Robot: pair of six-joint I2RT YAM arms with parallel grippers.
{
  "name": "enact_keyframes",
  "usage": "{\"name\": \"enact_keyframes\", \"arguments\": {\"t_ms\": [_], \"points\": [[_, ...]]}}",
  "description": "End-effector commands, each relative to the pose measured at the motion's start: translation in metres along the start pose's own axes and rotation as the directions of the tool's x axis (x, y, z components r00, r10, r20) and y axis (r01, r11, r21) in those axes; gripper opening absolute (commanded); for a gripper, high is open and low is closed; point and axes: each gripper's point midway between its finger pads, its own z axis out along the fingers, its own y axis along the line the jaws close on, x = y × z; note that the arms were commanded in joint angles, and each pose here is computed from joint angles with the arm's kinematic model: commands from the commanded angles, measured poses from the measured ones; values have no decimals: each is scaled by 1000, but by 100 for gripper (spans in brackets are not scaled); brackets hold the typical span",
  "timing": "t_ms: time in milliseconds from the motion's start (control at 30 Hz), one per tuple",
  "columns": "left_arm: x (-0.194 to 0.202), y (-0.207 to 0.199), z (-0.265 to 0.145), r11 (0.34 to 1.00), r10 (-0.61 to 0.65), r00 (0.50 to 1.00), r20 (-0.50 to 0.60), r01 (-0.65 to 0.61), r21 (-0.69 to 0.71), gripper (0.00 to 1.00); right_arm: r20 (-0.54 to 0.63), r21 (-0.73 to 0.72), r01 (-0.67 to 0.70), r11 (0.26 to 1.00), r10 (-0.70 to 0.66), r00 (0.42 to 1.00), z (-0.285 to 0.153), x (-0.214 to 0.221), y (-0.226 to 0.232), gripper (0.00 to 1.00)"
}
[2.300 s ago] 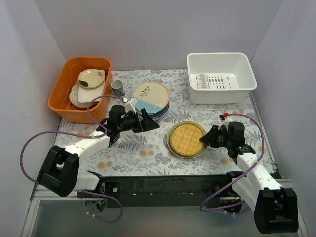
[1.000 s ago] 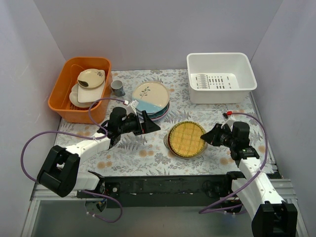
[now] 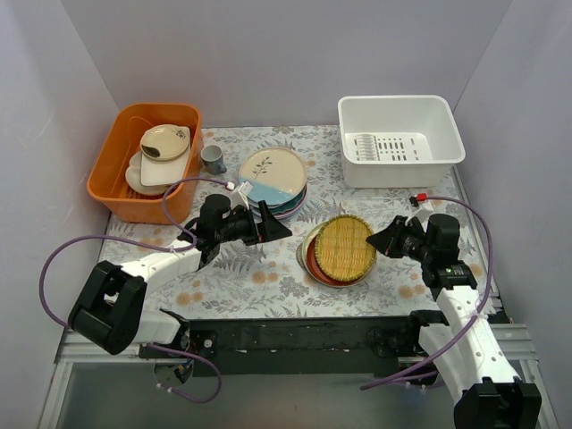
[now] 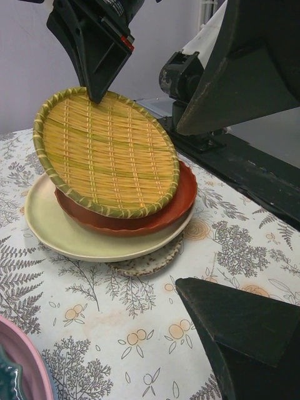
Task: Place the plates into the plastic bin on the countertop
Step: Pick up the plate at the center of the board.
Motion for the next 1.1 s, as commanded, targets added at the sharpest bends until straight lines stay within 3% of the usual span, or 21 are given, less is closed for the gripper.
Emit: {"name": "enact_keyframes", "arguments": {"t_ms": [0, 500, 1067], "points": [[0, -8, 2, 999, 17, 1000, -5, -16, 36, 98, 87, -63, 55, 996, -49, 995, -11, -36, 27, 1], [13, -28, 16, 986, 26, 999, -46, -18, 166, 98, 105, -187, 50, 981, -31, 994, -16, -47, 55, 1], [19, -29, 26, 989, 35, 998, -55, -26, 148, 98, 97, -210, 36, 977, -16, 995, -12, -47, 56, 1]]}}
